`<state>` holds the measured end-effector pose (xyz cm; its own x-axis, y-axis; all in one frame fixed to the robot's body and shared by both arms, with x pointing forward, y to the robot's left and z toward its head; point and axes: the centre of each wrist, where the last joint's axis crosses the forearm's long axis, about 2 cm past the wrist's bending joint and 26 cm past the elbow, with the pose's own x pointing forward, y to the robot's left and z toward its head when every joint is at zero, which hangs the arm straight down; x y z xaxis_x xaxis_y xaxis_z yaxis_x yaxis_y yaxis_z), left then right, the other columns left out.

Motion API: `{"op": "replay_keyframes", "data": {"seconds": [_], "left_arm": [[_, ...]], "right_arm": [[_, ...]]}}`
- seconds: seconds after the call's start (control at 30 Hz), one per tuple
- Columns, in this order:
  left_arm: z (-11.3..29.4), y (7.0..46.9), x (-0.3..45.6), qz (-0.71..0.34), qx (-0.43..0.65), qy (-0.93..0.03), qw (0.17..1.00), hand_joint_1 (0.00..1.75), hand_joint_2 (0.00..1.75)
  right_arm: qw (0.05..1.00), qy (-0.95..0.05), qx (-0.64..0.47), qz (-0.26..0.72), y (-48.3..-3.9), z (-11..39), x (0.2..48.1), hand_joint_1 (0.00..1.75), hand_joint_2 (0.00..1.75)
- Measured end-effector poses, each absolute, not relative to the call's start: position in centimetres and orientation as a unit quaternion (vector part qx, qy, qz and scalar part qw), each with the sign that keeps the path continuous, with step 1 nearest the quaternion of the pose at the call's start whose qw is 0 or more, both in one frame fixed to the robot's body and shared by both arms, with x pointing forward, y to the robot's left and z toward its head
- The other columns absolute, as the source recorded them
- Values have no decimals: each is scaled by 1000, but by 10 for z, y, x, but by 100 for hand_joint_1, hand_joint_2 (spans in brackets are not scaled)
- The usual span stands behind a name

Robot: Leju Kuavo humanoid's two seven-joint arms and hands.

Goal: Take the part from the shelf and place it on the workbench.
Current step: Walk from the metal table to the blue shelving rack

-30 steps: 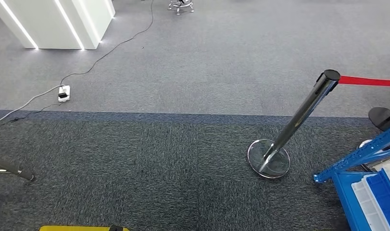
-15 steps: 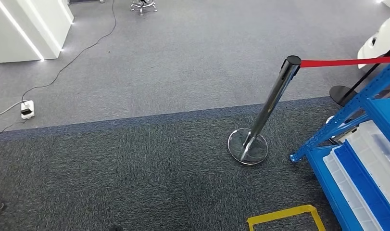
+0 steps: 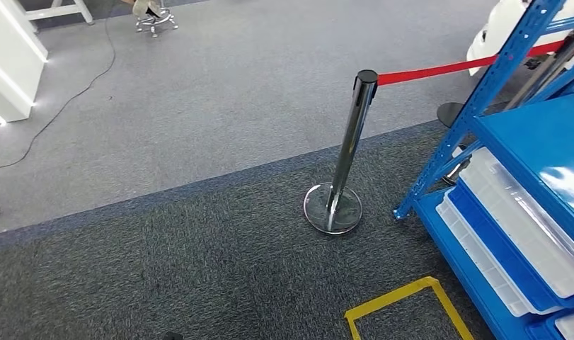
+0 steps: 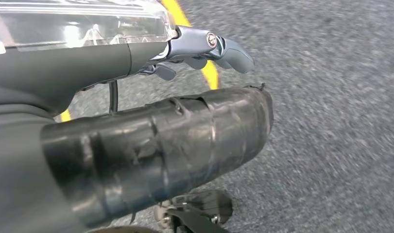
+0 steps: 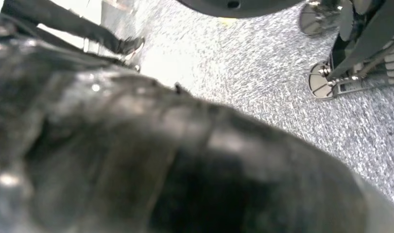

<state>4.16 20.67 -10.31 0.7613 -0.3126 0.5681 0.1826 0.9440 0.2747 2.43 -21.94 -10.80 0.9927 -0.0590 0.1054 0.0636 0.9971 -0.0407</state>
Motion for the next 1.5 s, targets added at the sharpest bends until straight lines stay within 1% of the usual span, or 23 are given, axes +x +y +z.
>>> {"op": "replay_keyframes", "data": {"seconds": [1.5], "left_arm": [[-102,203,43,-131,95,-323,932,0,0]], "right_arm": [[998,-52,-20,-26,-222,-108,25,0,0]]}}
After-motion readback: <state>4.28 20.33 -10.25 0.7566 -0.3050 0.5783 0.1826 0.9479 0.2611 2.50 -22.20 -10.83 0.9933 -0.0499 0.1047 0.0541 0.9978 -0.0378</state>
